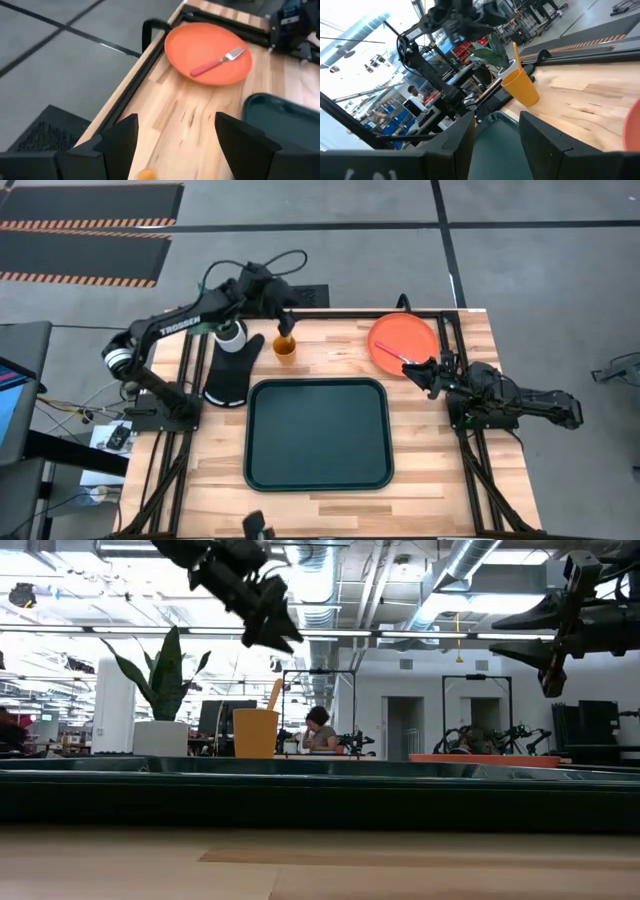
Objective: Pick and place plate/cup/fork/spoon on tray
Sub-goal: Put the yellow spoon on the left of the black serving tray
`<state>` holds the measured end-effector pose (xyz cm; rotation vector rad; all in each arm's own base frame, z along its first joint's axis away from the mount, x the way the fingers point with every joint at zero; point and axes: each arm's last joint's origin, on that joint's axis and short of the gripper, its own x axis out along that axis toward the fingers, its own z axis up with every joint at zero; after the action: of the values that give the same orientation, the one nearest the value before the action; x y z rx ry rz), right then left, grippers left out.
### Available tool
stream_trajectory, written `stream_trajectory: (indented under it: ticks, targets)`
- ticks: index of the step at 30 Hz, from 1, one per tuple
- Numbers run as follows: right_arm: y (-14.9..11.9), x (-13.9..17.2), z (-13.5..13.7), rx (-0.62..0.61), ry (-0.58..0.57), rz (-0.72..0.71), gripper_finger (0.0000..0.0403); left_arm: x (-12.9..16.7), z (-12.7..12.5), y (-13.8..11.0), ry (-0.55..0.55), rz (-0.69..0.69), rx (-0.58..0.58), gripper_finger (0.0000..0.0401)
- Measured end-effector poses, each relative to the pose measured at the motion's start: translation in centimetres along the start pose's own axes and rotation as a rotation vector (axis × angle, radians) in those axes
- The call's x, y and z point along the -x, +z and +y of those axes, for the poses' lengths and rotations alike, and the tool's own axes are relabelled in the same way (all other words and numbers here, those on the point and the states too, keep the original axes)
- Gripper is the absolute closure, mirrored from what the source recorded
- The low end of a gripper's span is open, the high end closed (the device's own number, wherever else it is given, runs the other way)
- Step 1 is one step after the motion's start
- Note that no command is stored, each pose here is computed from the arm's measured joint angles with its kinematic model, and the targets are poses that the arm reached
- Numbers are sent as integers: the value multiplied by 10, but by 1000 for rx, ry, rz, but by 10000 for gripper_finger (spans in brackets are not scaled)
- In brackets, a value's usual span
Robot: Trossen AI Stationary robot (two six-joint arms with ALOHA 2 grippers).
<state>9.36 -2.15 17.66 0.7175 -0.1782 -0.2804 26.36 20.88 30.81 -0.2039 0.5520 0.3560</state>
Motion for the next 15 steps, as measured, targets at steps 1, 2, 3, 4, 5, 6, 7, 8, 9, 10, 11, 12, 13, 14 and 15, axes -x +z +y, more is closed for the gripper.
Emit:
stream_trajectory:
  ticks: [1, 2, 3, 4, 5, 6, 7, 8, 9, 10, 11, 12, 13, 14, 15]
  targets:
    - [0, 0, 0, 0, -2, 2, 223, 0, 7, -2, -22, 4, 10, 150]
    - [-1, 0, 0, 1, -5, 6, 223, 0, 14, -3, -53, 0, 20, 150]
    - [-1, 0, -1, 2, -8, 10, 223, 1, 20, -5, -86, -4, 30, 150]
    - [-1, 0, -1, 2, -10, 12, 223, 0, 25, -7, -114, -1, 39, 150]
    - [-1, 0, -1, 2, -12, 13, 223, -1, 30, -9, -137, 7, 50, 150]
    - [-1, 0, -1, 2, -11, 13, 223, -1, 33, -12, -151, 17, 55, 150]
    - [-1, 0, -1, 2, -11, 13, 223, -1, 36, -14, -160, 26, 56, 150]
    - [-1, 0, -1, 2, -11, 13, 223, -2, 39, -16, -165, 33, 49, 150]
    - [-1, 0, -1, 2, -12, 13, 223, -3, 40, -16, -172, 31, 35, 150]
    - [-1, 0, -1, 2, -12, 13, 223, -6, 40, -18, -186, 37, 29, 150]
    - [-1, 0, -1, 3, -13, 14, 223, -9, 40, -20, -195, 44, 17, 150]
    - [-1, 0, -1, 3, -15, 16, 223, -12, 39, -21, -208, 51, 1, 150]
    - [-2, 0, -2, 3, -17, 19, 223, -16, 37, -23, -218, 66, -13, 150]
    - [-2, 0, -2, 4, -18, 20, 223, -20, 36, -25, -226, 81, -26, 150]
    - [-2, 0, -2, 3, -19, 21, 223, -23, 35, -27, -230, 91, -35, 150]
